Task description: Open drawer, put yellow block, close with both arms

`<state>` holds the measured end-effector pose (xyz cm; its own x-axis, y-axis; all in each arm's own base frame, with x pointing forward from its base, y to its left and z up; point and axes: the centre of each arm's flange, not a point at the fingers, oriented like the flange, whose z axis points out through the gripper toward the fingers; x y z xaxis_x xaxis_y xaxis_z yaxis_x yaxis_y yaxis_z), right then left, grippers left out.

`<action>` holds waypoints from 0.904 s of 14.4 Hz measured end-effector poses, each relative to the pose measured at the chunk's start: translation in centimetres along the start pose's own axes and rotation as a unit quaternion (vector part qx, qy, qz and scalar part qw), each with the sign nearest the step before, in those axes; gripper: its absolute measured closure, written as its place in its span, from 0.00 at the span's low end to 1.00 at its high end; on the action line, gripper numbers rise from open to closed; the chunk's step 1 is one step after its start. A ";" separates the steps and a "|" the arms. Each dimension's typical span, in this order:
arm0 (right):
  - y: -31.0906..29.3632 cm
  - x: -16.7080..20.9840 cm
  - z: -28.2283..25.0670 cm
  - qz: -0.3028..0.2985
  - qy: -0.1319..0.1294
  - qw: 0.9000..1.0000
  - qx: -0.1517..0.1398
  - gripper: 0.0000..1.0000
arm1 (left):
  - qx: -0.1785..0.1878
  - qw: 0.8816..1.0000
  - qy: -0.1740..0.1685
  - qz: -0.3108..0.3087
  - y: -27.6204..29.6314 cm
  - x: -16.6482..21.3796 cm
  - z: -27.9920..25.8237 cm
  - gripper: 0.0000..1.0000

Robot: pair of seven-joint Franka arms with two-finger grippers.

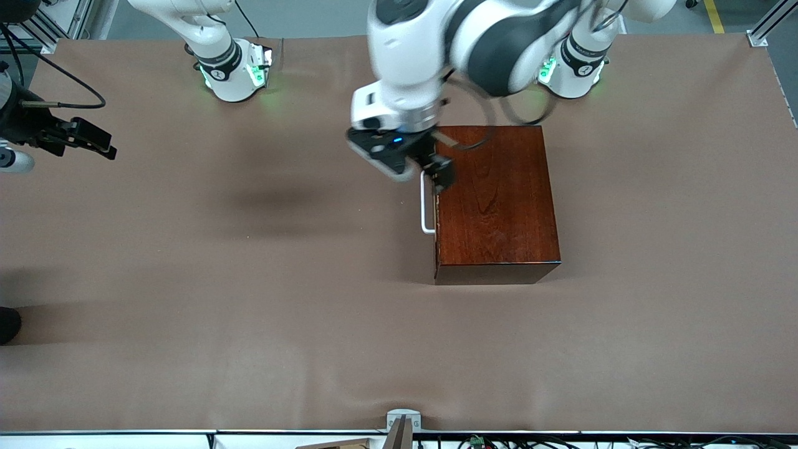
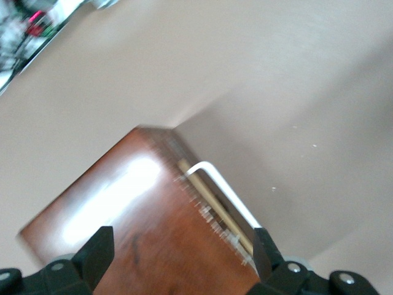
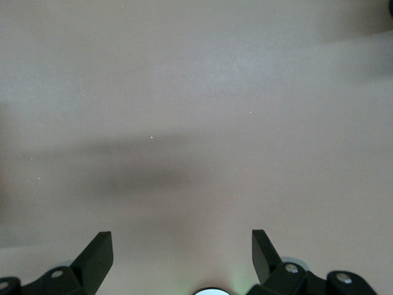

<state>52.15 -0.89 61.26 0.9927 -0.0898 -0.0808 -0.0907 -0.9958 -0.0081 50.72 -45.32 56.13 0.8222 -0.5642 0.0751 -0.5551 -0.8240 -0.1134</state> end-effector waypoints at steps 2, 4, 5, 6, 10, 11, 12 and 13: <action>0.0 0.0 0.0 0.000 0.000 1.000 0.000 0.00 | -0.005 0.997 -0.023 -0.074 -8.8 -1.5 -2.0 0.00; -0.1 0.0 0.0 -0.001 0.000 1.000 0.000 0.00 | -0.013 0.990 -0.035 -0.135 -16.3 -3.2 -3.0 0.00; -0.1 0.0 0.0 -0.001 0.000 1.000 0.000 0.00 | -0.019 0.986 -0.037 -0.159 -19.2 -4.1 -3.5 0.00; -0.1 0.0 0.0 -0.001 0.000 1.000 0.000 0.00 | -0.022 0.983 -0.045 -0.179 -21.5 -5.1 -3.7 0.00; -0.2 0.0 0.0 -0.001 0.000 1.000 0.000 0.00 | -0.026 0.962 -0.089 -0.255 -29.5 -9.0 -3.1 0.00; -0.2 0.0 0.0 -0.001 0.000 1.000 0.000 0.00 | -0.031 0.957 -0.093 -0.273 -31.0 -10.2 -3.4 0.00; -0.2 0.0 0.0 -0.001 0.000 1.000 0.000 0.00 | -0.035 0.952 -0.094 -0.288 -32.1 -11.5 -3.8 0.00; -0.1 0.0 0.0 -0.001 0.000 1.000 0.000 0.00 | -0.036 0.949 -0.092 -0.300 -32.9 -12.8 -4.4 0.00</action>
<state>52.14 -0.74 61.26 0.9929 -0.0871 -0.0816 -0.0880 -0.9961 -0.0081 57.90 -11.15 63.21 0.9973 0.0211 -0.0701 0.0185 -0.9992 -0.0367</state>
